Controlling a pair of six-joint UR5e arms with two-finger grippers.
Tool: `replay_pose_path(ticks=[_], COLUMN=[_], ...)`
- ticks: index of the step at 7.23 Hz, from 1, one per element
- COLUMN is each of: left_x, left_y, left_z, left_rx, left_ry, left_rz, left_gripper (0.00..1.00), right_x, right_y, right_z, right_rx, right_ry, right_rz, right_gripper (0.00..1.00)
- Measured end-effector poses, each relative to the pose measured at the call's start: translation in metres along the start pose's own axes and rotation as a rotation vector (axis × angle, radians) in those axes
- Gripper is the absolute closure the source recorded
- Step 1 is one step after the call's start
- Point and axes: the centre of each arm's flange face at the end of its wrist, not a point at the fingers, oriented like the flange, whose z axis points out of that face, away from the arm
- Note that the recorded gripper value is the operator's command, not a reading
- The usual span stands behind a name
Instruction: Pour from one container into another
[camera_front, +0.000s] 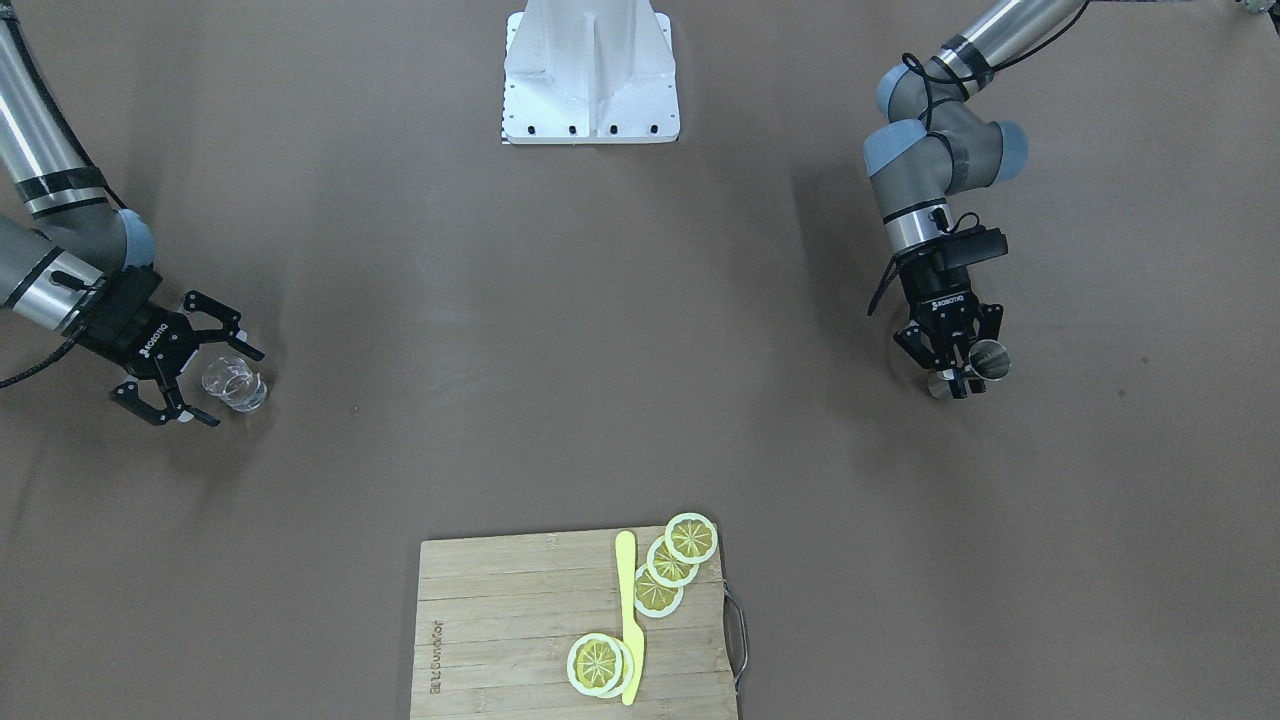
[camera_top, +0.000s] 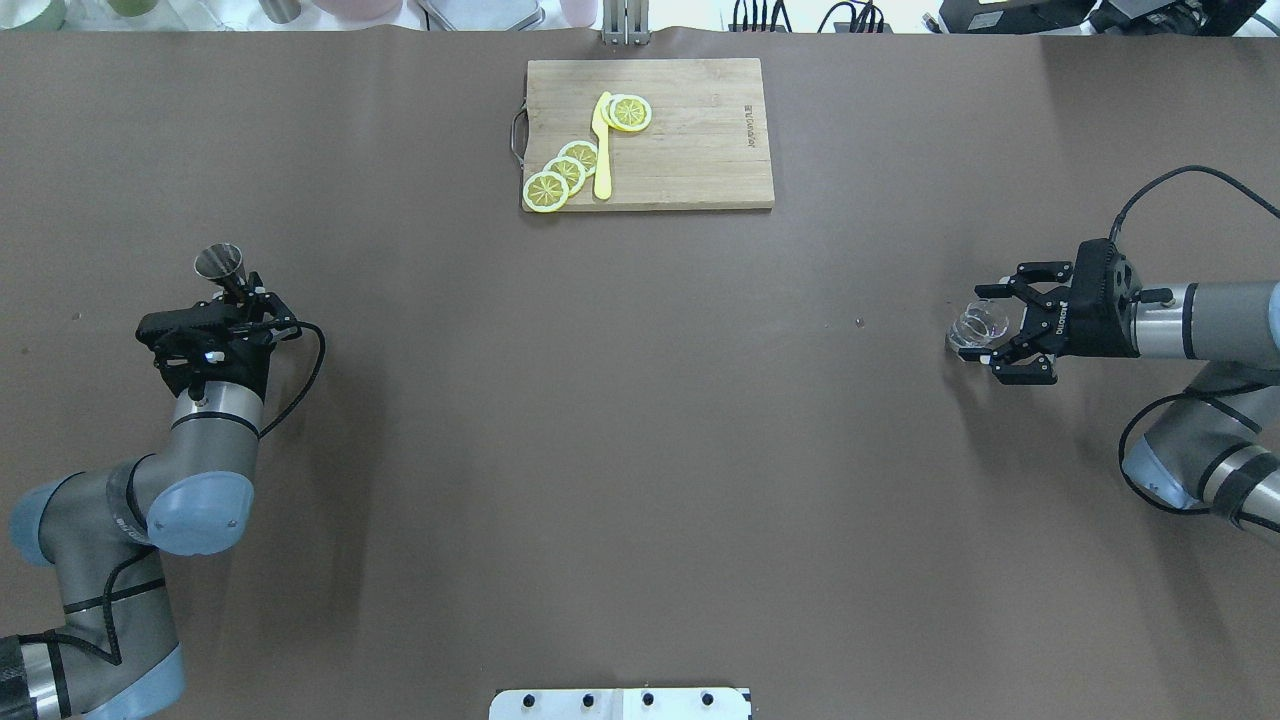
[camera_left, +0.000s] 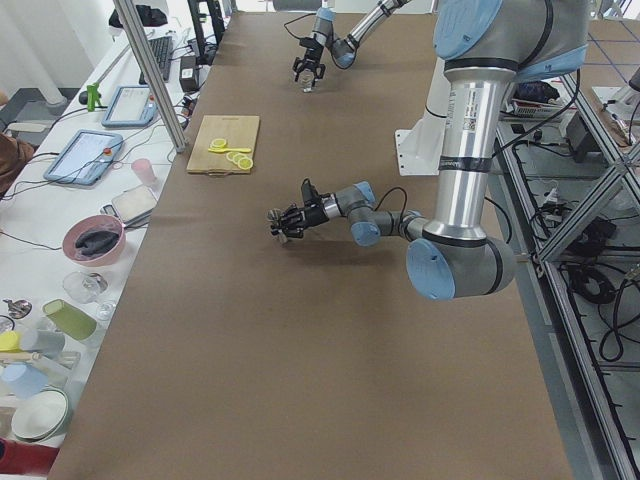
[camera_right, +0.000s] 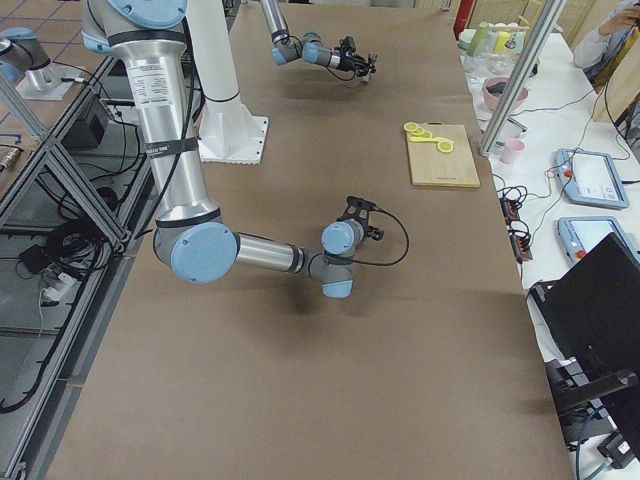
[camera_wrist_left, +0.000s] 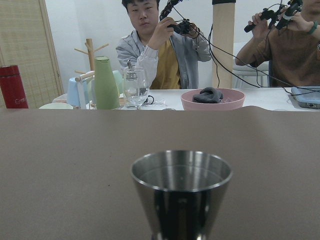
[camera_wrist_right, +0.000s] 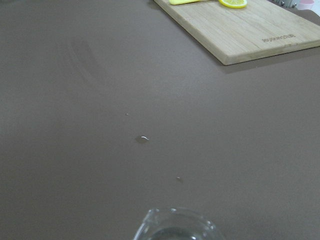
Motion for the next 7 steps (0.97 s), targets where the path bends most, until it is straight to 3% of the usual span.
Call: replay_pose_path(ticks=[1,3,4,7], left_x=[0.003,0.019,0.031,0.12], left_y=[-0.011,-0.033,-0.043,-0.104], left_z=[-0.002,-0.008,-0.009,-0.021], left_rx=[0.004,-0.076,-0.103,-0.026], left_ry=[0.02,0.083,0.116,0.242], left_rz=[-0.005,-0.044,-0.011,0.149], left_gripper=[1.0,1.0,1.0,1.0], right_x=[0.0,-0.001,0.0,0.0], right_y=[0.0,-0.001,-0.003,-0.007], right_z=[0.0,0.001,0.002,0.004], right_rx=[0.0,0.001,0.004,0.009], right_ry=[-0.001,-0.001,-0.002,-0.004], right_rz=[0.0,-0.001,-0.003,-0.007], right_gripper=[0.17,0.25,0.27,0.38])
